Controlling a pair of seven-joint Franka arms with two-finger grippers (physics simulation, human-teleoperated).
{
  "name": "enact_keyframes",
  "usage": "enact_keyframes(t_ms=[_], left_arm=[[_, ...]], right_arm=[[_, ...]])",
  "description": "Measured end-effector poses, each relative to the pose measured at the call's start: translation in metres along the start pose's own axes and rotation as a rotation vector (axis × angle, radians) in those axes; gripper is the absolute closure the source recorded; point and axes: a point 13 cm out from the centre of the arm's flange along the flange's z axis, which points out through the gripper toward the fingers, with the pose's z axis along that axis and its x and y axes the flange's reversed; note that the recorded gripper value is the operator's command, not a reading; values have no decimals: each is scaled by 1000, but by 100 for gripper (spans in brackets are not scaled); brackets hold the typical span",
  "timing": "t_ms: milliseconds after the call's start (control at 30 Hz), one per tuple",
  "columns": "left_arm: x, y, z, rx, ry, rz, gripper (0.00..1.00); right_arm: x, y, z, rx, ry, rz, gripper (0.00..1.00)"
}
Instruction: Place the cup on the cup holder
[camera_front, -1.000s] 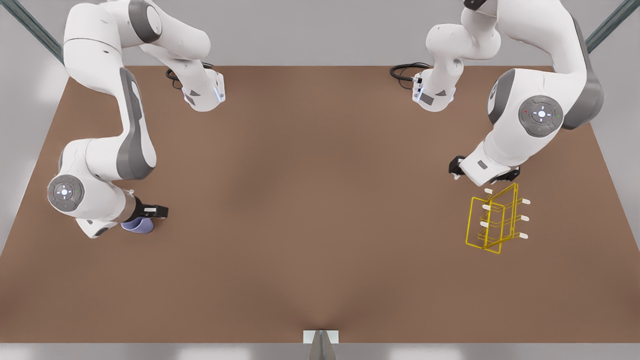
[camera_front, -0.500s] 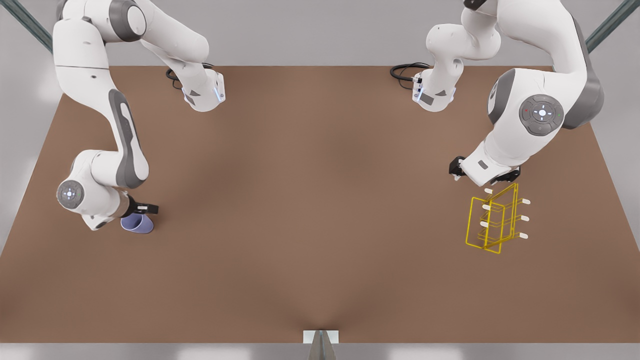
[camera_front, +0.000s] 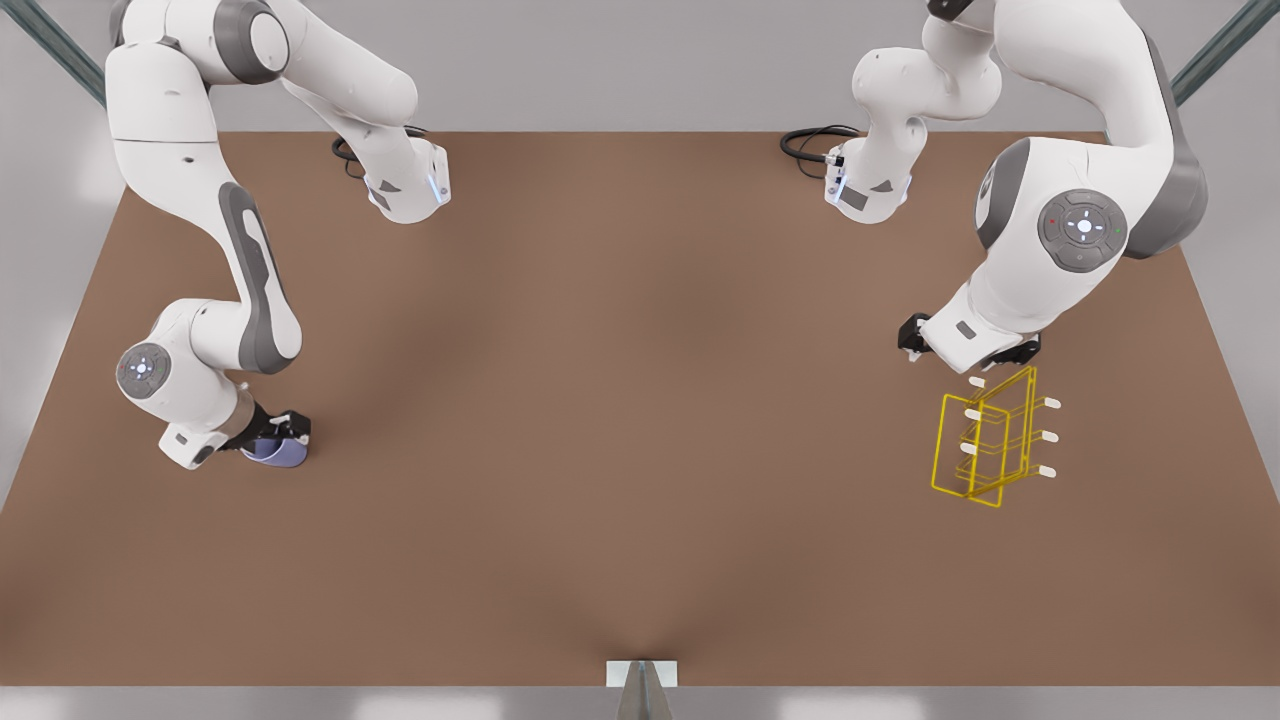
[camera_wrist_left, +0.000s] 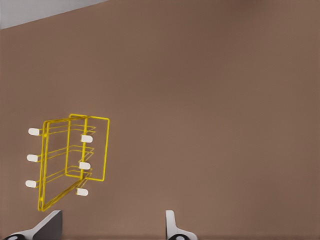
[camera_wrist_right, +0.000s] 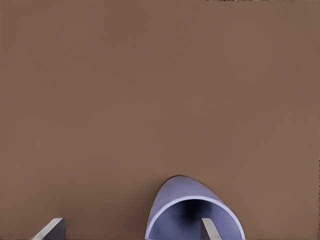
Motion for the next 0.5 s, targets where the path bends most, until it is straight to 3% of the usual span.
enact_keyframes(t_ms=[500], left_arm=[[0,0,0,1,1,0,0]], right_arm=[[19,-4,18,-12,23,-119,0]])
